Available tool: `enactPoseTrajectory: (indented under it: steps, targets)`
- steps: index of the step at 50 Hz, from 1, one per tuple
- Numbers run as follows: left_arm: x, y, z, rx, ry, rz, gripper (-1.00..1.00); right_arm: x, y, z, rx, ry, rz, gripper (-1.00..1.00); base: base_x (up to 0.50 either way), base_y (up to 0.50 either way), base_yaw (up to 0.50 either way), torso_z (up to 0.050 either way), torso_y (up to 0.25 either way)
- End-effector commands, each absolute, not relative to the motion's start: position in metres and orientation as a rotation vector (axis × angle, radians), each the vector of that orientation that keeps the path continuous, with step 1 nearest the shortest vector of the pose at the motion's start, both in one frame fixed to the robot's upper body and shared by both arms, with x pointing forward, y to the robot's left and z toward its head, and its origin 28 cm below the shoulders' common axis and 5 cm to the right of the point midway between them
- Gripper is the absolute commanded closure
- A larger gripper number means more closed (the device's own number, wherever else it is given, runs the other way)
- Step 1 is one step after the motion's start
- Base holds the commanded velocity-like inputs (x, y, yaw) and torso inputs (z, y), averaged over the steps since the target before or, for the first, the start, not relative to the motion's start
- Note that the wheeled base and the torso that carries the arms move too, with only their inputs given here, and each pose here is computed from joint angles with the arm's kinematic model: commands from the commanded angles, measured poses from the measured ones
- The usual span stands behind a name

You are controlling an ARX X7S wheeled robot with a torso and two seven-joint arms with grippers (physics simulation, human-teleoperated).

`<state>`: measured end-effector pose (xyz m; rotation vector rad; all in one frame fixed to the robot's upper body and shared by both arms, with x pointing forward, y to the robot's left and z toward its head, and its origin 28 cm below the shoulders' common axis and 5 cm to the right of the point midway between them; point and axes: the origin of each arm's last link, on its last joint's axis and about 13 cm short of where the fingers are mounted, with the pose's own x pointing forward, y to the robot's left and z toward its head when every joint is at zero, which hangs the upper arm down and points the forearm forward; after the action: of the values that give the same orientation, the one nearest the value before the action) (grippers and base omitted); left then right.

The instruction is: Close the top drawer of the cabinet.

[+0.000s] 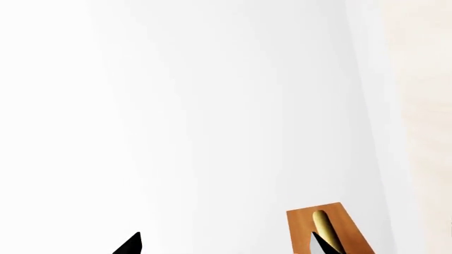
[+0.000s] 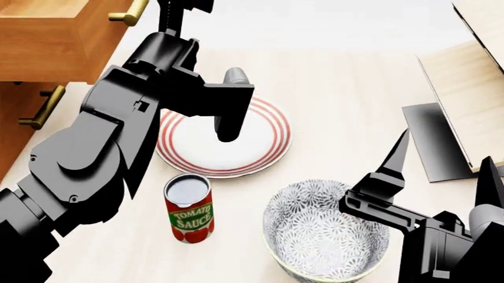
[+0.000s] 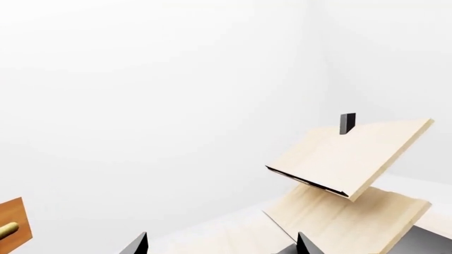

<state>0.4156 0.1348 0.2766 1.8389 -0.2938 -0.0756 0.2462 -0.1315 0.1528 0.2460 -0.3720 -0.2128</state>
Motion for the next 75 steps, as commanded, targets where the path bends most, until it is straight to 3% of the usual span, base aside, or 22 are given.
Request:
enactPoseTrajectory:
  steps: [1,11,22,41,46,57,75]
  targets:
    - [0.417,0.138,0.266,1.814,-0.251,-0.098,-1.0,0.245,-0.132,0.153,0.244,-0.369,-0.213,-1.0,0.5,0.0,0.0,0.0,0.0]
    - [0.416,0.139,0.26,1.779,-0.254,-0.082,-1.0,0.244,-0.133,0.154,0.242,-0.377,-0.227,-1.0,0.49,0.0,0.0,0.0,0.0]
    - [0.421,0.152,0.245,1.703,-0.206,-0.024,-1.0,0.246,-0.133,0.152,0.239,-0.373,-0.232,-1.0,0.0,0.0,0.0,0.0,0.0]
    - [0.428,0.17,0.234,1.308,-0.128,0.18,-1.0,0.251,-0.131,0.153,0.251,-0.37,-0.224,-1.0,0.0,0.0,0.0,0.0,0.0]
    - [0.423,0.176,0.233,1.451,-0.049,0.284,-1.0,0.253,-0.13,0.154,0.253,-0.37,-0.22,-1.0,0.0,0.0,0.0,0.0,0.0]
    - [0.42,0.191,0.234,1.38,0.133,0.382,-1.0,0.252,-0.129,0.157,0.264,-0.377,-0.221,-1.0,0.0,0.0,0.0,0.0,0.0]
    - [0.419,0.209,0.224,1.441,0.231,0.383,-1.0,0.249,-0.129,0.161,0.274,-0.391,-0.231,-1.0,0.0,0.0,0.0,0.0,0.0]
